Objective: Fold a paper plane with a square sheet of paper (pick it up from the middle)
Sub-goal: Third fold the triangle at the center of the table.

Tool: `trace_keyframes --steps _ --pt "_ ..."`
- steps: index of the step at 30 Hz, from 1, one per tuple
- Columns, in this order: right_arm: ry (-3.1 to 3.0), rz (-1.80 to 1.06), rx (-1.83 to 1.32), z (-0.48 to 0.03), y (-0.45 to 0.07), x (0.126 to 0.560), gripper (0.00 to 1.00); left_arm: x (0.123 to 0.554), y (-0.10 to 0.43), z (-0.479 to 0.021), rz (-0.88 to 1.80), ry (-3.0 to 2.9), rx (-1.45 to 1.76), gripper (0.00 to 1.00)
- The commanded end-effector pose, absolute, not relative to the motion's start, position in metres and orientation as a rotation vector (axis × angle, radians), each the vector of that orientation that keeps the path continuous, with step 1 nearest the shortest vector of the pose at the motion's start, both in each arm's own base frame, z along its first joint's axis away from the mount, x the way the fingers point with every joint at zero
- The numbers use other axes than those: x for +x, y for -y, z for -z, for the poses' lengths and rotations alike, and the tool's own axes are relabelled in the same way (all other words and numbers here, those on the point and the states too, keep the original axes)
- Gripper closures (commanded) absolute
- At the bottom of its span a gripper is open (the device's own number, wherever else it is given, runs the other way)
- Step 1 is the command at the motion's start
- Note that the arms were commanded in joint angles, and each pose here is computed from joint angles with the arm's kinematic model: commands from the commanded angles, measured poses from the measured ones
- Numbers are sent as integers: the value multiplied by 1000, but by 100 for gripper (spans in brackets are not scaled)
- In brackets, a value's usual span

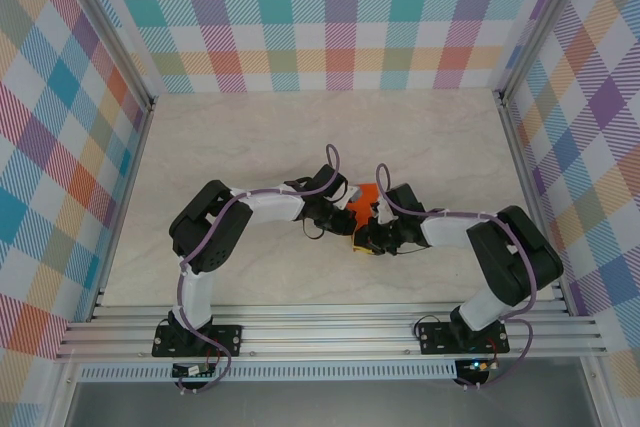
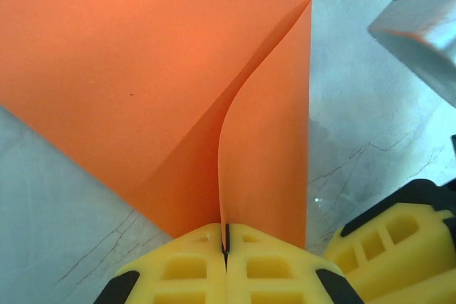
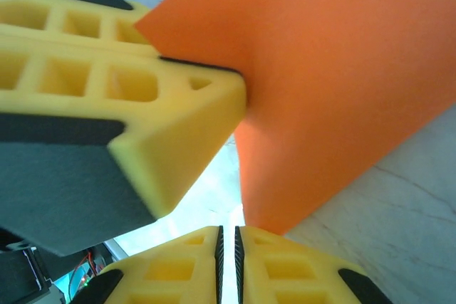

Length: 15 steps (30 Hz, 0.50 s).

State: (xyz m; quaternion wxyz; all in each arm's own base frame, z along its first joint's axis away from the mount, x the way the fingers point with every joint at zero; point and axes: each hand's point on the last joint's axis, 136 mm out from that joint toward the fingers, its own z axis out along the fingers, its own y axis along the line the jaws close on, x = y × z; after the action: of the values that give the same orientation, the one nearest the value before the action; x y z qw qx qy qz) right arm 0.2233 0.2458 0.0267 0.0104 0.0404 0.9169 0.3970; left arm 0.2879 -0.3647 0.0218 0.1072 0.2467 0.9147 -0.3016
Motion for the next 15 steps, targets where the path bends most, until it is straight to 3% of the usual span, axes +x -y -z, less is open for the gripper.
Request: trace_keyframes --steps 1,10,15 --pt "-2898 -1208 130 -22 -246 214 85 283 343 6 767 -2805 713 96" --pt "-3035 -944 191 12 -231 208 86 284 343 5 770 -2804 709 96" --pt "-2994 -965 155 -5 -234 210 86 284 343 4 770 -2802 710 96"
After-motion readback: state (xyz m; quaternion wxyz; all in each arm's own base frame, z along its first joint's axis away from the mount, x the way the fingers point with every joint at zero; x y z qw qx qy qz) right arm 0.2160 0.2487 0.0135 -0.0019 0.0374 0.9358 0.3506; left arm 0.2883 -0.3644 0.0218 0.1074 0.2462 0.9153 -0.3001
